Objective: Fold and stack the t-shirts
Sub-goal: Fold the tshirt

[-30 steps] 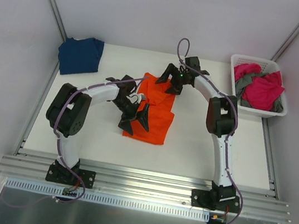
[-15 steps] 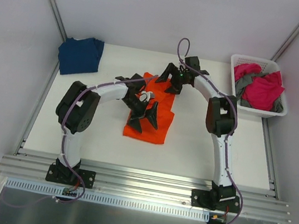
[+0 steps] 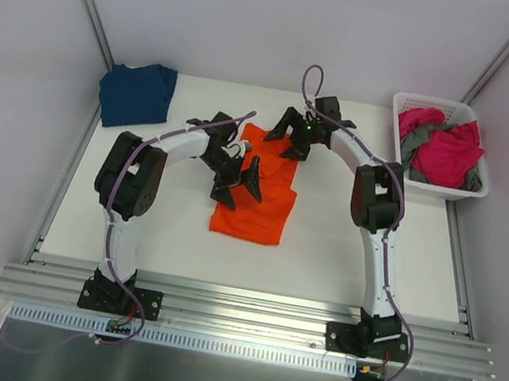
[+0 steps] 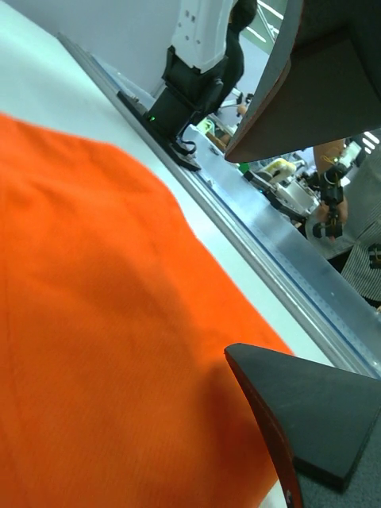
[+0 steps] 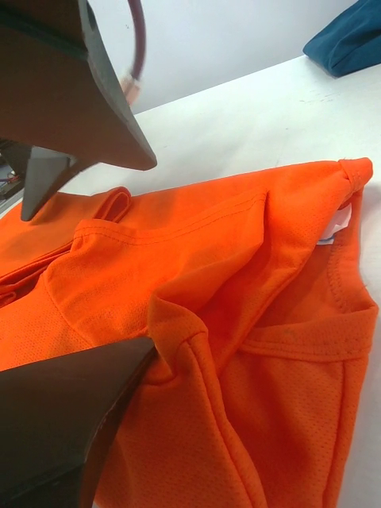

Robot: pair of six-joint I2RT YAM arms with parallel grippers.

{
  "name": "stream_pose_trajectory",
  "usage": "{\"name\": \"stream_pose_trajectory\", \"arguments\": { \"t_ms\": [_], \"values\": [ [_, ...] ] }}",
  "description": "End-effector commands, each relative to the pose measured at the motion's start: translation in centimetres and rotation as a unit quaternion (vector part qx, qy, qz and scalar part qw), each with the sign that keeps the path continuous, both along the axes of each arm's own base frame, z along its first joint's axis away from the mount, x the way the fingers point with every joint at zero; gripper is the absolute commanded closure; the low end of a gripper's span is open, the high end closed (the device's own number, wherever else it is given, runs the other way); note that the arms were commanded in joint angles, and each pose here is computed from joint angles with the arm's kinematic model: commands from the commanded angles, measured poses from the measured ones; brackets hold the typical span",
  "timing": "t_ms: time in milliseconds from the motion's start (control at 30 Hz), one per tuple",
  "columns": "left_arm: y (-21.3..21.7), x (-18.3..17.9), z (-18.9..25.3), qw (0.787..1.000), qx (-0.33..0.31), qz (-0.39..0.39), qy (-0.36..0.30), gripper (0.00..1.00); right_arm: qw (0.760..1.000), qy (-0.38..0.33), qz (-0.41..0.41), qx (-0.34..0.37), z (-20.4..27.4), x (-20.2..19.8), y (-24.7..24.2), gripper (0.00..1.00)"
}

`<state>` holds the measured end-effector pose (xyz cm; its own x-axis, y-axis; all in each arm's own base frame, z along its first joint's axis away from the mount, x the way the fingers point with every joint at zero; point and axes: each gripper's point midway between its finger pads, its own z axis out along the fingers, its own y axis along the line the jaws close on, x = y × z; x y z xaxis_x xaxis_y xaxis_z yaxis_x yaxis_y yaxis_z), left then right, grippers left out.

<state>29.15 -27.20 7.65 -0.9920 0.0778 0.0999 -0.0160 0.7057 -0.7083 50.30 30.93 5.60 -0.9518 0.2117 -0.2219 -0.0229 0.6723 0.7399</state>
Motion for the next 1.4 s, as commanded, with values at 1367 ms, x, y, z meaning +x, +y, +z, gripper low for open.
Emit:
{"name": "stream_pose_trajectory", "arguments": {
  "t_ms": [1367],
  "values": [
    [1.8, 12.1, 11.9, 0.961, 0.013, 0.03, -0.273, 0.01, 0.996, -0.085, -0.026, 0.033, 10.2, 1.6, -2.6, 0.07]
  ]
}}
